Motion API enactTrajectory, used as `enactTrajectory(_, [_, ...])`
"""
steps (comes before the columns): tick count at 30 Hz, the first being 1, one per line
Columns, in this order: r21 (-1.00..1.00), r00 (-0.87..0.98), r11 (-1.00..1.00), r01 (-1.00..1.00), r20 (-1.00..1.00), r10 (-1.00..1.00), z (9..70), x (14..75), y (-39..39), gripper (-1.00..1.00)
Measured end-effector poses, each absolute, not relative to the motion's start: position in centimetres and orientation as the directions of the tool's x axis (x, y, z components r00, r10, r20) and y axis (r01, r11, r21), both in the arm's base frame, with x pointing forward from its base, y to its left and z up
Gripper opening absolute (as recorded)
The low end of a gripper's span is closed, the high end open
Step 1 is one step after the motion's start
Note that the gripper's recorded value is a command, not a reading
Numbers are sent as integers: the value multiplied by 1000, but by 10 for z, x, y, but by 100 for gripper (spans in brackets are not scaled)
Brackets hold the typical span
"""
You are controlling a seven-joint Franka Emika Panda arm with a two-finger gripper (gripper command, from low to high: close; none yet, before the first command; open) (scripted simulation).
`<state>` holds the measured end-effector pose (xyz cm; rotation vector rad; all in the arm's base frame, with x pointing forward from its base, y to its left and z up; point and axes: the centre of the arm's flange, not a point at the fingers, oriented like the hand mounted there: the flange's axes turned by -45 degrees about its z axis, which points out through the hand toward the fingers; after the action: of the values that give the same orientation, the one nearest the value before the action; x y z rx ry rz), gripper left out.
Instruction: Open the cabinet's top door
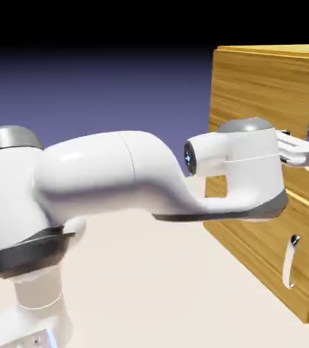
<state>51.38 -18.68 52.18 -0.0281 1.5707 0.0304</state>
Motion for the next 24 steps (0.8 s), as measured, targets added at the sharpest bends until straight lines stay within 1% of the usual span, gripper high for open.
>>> enactTrajectory(1, [0, 0, 999, -37, -1000, 0, 522, 524, -186, 100])
enactTrajectory(2, [0, 0, 999, -37, -1000, 0, 522, 524, -186, -100])
enactTrajectory(4, [0, 0, 999, -37, -1000, 0, 522, 524, -186, -100])
enactTrajectory(14, [1, 1, 995, 103, -1000, 1, 522, 457, -164, -100])
enactTrajectory(24, [1, 1, 980, 197, -1000, 1, 522, 413, -143, -100])
